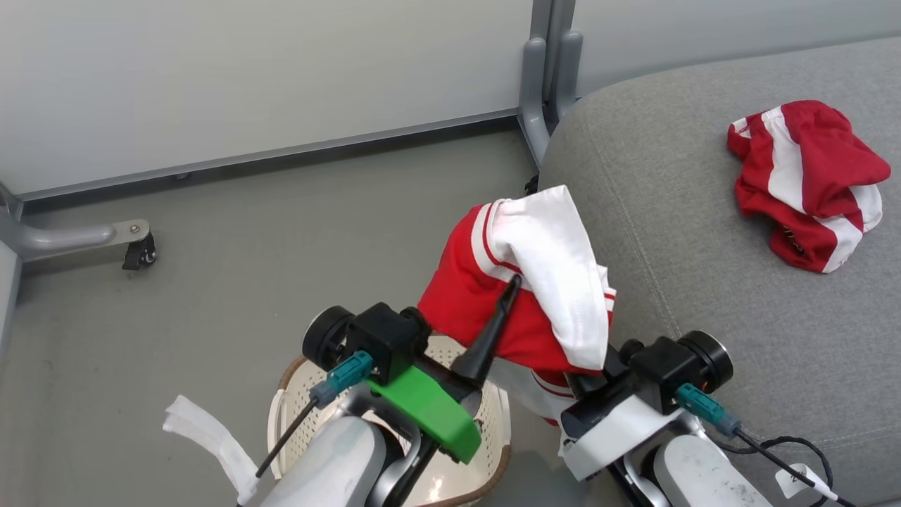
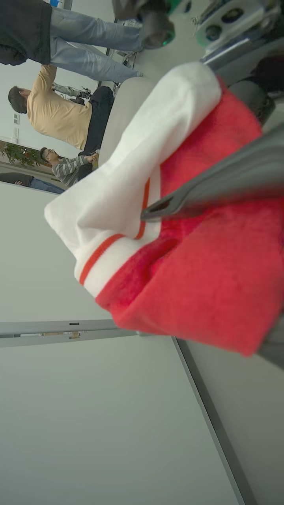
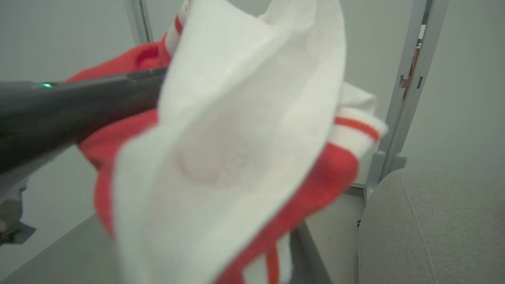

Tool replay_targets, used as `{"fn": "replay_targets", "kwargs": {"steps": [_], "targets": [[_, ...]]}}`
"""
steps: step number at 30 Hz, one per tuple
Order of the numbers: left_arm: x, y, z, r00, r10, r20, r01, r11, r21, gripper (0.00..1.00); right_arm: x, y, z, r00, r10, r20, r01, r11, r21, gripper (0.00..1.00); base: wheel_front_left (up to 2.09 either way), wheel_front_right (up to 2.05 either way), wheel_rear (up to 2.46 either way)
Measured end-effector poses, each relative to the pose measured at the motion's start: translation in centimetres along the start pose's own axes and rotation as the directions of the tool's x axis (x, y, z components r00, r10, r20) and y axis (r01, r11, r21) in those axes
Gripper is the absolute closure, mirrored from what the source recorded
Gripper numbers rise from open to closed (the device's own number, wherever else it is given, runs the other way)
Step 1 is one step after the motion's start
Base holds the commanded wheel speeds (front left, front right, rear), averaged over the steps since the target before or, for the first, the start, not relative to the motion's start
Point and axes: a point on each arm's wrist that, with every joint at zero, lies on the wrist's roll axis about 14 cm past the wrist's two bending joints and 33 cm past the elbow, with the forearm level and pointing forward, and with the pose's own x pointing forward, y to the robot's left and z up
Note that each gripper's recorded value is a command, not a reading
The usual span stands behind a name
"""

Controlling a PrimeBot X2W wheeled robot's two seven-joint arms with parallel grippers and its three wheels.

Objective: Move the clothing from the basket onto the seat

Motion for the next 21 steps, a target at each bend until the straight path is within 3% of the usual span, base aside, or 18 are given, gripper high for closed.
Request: {"fn": "replay_targets", "kwargs": {"steps": [21], "targets": [[-0.1,0.2,-0.4,1.0,-0.015,-0.027,0.016,1.0,0.009,0.0,-0.7,-4.9,0.9,0.983,-0.181,0.038,0.18,0.983,0.035,1.0,0.0,0.0,0.0]]}}
